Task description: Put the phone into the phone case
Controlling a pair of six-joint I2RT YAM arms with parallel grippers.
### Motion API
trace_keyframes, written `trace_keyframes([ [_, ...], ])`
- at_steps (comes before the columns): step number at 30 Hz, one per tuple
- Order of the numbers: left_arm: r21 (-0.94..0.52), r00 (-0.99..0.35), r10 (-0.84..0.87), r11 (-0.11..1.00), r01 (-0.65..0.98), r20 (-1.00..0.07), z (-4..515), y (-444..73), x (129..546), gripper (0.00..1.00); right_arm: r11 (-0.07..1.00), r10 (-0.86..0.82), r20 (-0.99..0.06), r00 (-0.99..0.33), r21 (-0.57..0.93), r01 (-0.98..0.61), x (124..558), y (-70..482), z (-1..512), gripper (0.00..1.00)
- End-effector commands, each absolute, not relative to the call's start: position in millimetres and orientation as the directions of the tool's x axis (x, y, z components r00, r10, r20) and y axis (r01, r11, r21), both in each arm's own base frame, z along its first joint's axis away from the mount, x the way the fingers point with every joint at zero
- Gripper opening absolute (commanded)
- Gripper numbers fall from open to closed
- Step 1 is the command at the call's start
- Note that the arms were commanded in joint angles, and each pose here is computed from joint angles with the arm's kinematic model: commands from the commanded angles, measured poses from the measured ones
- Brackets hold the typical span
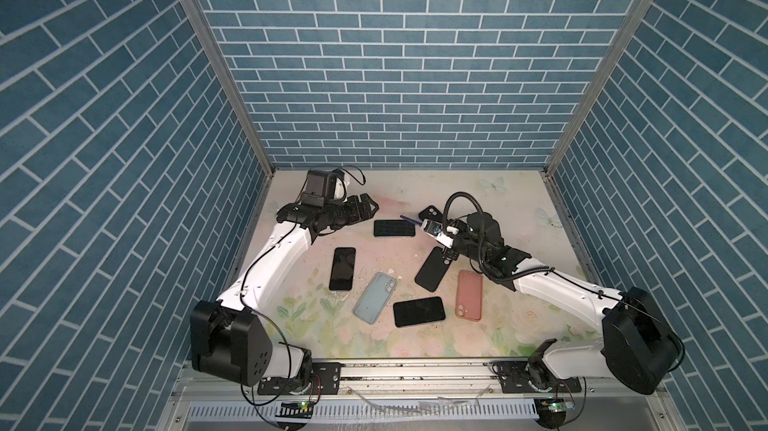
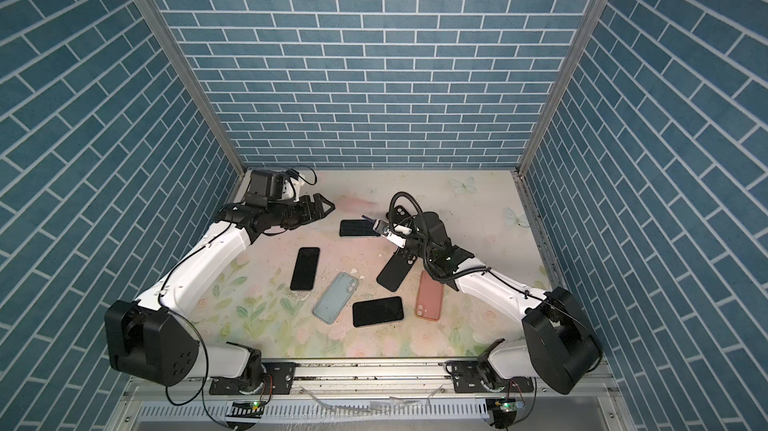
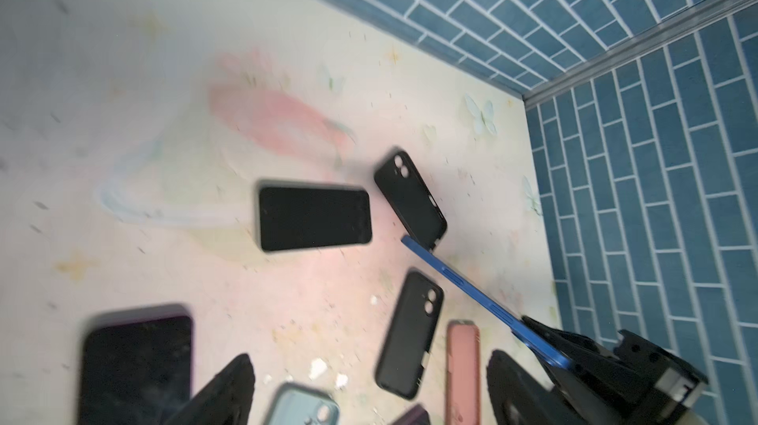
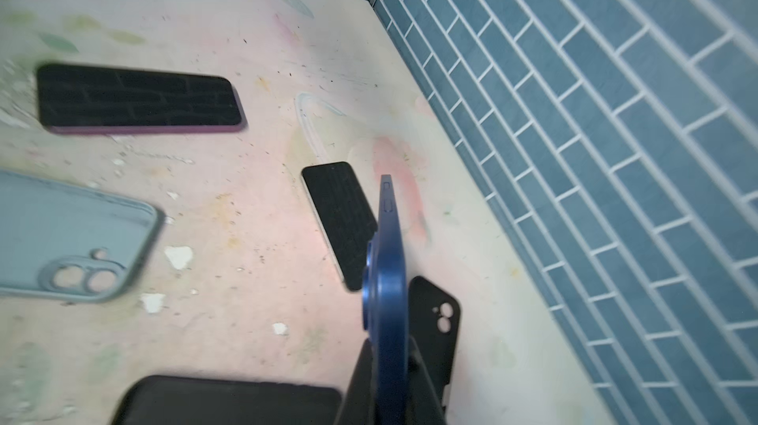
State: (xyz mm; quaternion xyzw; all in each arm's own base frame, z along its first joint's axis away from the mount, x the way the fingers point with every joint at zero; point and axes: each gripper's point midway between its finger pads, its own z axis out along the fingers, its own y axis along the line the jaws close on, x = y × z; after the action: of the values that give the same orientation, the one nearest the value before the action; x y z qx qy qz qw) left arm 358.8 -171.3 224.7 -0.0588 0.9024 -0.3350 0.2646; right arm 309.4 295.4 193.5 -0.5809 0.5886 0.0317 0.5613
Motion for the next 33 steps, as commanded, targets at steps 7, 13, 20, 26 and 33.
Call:
trace_keyframes([
  [7, -0.834, -0.896, -0.421, 0.538, -0.123, -0.140, 217, -208, 337, 0.89, 0.181, -0.710, -0.325, 0.624, -0.941, -0.285, 309, 325, 244, 0.00],
  [13, -0.879, -0.854, -0.520, 0.412, -0.238, -0.012, 199, -216, 352, 0.85, 0.204, -0.677, -0.266, 0.686, -0.964, -0.172, 297, 344, 256, 0.00],
  [20, -0.910, -0.808, -0.590, 0.330, -0.252, 0.010, 196, -218, 372, 0.79, 0.184, -0.663, -0.239, 0.710, -0.971, -0.154, 292, 359, 245, 0.00],
  [26, -0.936, -0.769, -0.640, 0.275, -0.218, -0.008, 205, -215, 386, 0.56, 0.198, -0.658, -0.244, 0.712, -0.969, -0.150, 291, 364, 242, 0.00],
  [33, -0.966, -0.753, -0.658, 0.202, -0.164, -0.009, 215, -223, 398, 0.36, 0.210, -0.660, -0.253, 0.707, -0.966, -0.150, 289, 365, 241, 0.00],
])
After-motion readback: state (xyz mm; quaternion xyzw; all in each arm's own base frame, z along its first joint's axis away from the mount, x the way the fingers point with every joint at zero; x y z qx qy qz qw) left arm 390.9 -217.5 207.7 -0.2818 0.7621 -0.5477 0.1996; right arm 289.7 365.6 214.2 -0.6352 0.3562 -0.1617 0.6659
